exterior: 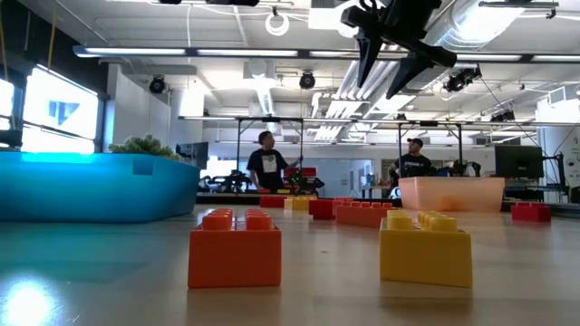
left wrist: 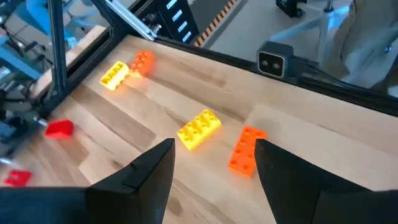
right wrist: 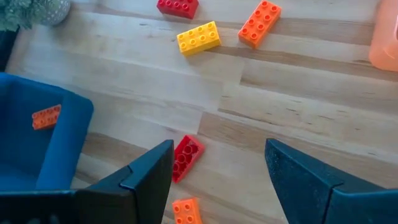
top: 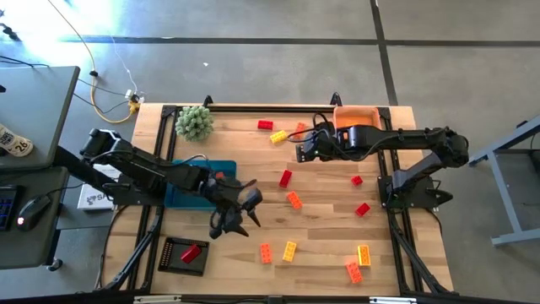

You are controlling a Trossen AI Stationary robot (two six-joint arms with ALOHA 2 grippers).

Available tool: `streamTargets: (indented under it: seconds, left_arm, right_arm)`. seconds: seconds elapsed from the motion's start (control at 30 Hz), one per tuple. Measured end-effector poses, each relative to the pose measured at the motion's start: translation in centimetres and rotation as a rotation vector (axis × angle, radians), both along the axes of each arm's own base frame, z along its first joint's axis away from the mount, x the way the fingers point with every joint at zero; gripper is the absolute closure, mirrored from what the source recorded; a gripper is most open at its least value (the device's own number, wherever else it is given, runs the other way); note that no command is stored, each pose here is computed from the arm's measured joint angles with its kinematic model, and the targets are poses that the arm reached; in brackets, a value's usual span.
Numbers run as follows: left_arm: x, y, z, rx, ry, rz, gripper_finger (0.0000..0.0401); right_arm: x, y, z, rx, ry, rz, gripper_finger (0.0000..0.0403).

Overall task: Sort & place blocks by color
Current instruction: Put the orange game piece into the blue bin

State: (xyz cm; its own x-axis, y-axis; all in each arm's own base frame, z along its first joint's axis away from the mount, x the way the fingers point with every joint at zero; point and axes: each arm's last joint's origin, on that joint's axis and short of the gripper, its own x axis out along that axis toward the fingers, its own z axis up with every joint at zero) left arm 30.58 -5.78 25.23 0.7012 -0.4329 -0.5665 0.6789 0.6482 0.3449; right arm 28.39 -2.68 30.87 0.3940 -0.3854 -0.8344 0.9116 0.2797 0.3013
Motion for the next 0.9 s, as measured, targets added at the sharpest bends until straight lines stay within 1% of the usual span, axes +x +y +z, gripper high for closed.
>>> streamTargets:
  seconds: [0.07,0.2,0.27,0.6,0.83,0.9]
  left_arm:
    - [0.5,-0.1,0.0,0.023,0.027,-0.014,0.0190]
    - [2.0,-0.6,0.6,0.034,0.056,-0.044,0.0190]
    - [2.5,-0.8,0.3,0.046,0.088,-0.057,0.0190]
    - [4.1,-2.2,-3.5,0.070,0.214,-0.140,0.0190]
    - [4.8,-3.3,-5.7,0.082,0.252,-0.166,0.0190]
    - [5.1,-3.6,-6.2,0.087,0.243,-0.170,0.0190]
  right_arm:
    - [0.0,0.1,0.0,0.000,0.001,0.005,0.0165]
    - [0.0,0.2,-0.1,0.000,0.009,0.008,0.0165]
    - [-0.1,0.2,-0.1,-0.001,0.012,0.009,0.0165]
    - [-0.1,0.2,-0.1,-0.003,0.013,0.009,0.0165]
    - [-0.1,0.2,0.0,-0.003,0.011,0.009,0.0165]
    - [0.0,0.2,0.0,-0.003,0.010,0.009,0.0165]
